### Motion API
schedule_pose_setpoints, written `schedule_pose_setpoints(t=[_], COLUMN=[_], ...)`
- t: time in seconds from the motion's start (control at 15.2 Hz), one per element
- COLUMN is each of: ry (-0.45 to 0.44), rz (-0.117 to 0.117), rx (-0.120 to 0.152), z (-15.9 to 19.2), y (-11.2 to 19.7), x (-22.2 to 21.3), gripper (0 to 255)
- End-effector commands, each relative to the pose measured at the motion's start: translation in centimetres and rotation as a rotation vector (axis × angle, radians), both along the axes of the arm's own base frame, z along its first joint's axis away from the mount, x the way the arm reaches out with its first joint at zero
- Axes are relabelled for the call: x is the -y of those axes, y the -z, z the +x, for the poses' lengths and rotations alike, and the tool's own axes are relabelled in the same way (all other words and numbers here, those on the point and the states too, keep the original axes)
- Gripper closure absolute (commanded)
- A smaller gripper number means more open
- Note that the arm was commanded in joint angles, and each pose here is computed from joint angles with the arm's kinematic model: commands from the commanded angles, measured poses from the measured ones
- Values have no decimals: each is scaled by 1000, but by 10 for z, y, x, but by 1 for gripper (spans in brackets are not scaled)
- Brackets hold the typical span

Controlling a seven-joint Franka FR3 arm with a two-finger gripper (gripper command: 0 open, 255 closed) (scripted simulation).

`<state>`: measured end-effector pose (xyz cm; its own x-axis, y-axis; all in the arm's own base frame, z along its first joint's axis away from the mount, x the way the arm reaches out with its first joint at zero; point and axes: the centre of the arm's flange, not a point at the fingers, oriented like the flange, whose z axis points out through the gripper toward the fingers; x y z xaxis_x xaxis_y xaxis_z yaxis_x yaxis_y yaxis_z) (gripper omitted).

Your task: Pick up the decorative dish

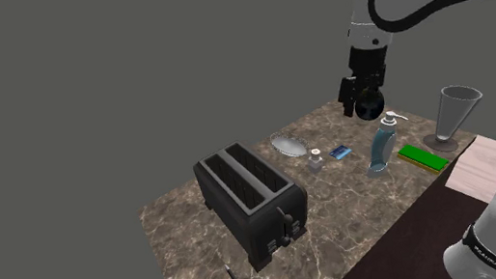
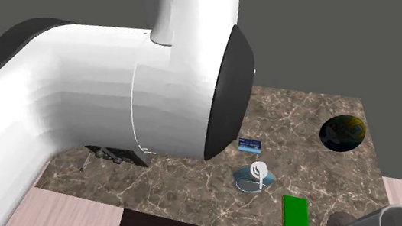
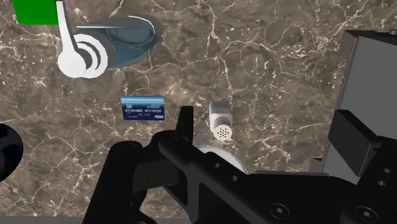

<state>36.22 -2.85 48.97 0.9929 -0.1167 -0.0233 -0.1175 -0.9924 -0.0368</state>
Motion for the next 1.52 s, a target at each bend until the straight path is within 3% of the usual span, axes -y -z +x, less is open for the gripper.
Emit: schedule_pose_setpoints(t=[0.0, 1.45], ry=[0, -6], rz=[-3, -29], rx=[13, 130], z=[16, 202], y=[19, 208], x=[9, 89], gripper=[0, 0])
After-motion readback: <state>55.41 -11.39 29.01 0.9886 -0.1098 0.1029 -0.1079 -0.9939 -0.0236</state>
